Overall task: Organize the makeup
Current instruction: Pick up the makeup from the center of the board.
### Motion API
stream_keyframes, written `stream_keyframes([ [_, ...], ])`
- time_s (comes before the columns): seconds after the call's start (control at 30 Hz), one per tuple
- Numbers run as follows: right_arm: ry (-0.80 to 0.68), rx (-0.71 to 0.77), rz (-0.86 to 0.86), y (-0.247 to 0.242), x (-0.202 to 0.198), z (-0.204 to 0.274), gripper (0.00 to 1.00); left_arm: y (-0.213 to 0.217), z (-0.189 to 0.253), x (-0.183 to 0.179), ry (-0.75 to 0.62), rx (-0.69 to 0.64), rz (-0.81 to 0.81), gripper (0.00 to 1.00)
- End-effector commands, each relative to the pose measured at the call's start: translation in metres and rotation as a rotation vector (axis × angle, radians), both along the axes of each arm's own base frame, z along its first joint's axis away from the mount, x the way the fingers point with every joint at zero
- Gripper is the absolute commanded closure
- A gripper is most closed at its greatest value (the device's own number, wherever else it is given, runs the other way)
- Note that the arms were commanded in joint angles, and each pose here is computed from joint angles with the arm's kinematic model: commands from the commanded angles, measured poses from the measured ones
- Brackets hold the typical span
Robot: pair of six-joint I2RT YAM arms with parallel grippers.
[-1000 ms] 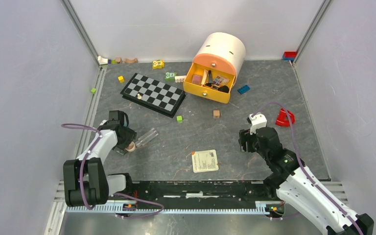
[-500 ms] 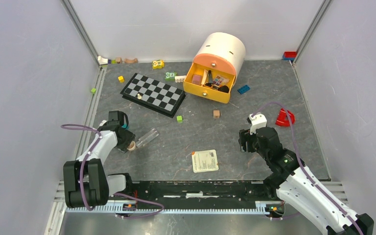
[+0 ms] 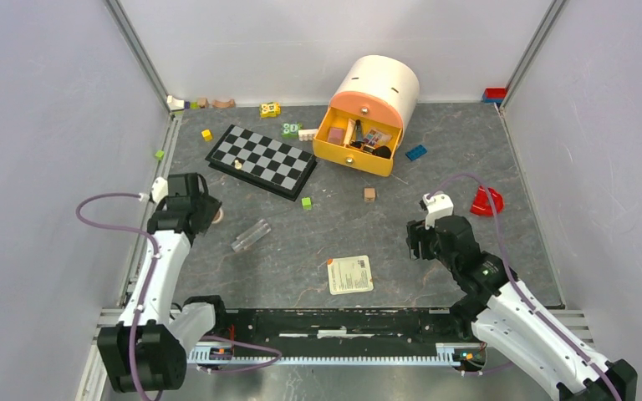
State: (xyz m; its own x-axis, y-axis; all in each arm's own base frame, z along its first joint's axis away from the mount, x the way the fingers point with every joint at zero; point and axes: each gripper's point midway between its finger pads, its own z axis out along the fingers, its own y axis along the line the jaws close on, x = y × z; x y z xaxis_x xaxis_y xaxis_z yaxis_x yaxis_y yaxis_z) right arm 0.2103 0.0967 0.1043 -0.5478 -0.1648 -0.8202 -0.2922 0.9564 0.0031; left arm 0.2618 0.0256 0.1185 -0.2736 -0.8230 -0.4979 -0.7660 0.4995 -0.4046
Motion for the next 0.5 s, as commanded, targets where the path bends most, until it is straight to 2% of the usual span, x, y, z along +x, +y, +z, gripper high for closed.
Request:
stream_keyframes([
  [0.0,-0.026,0.013,0.009,0.007,0.008,0.006,0.29,-0.026,0.043,0.031,-0.094,0.047,-0.145,0.72],
  [0.17,-0.029,0.029,0.008,0.01,0.011,0.012,0.29,-0.095,0.08,0.068,-0.162,0.127,-0.337,0.72],
  [0.47,-0.041,0.036,-0.019,0.003,0.007,0.017,0.3,-0.208,0.118,0.124,-0.263,0.107,-0.606,0.72],
])
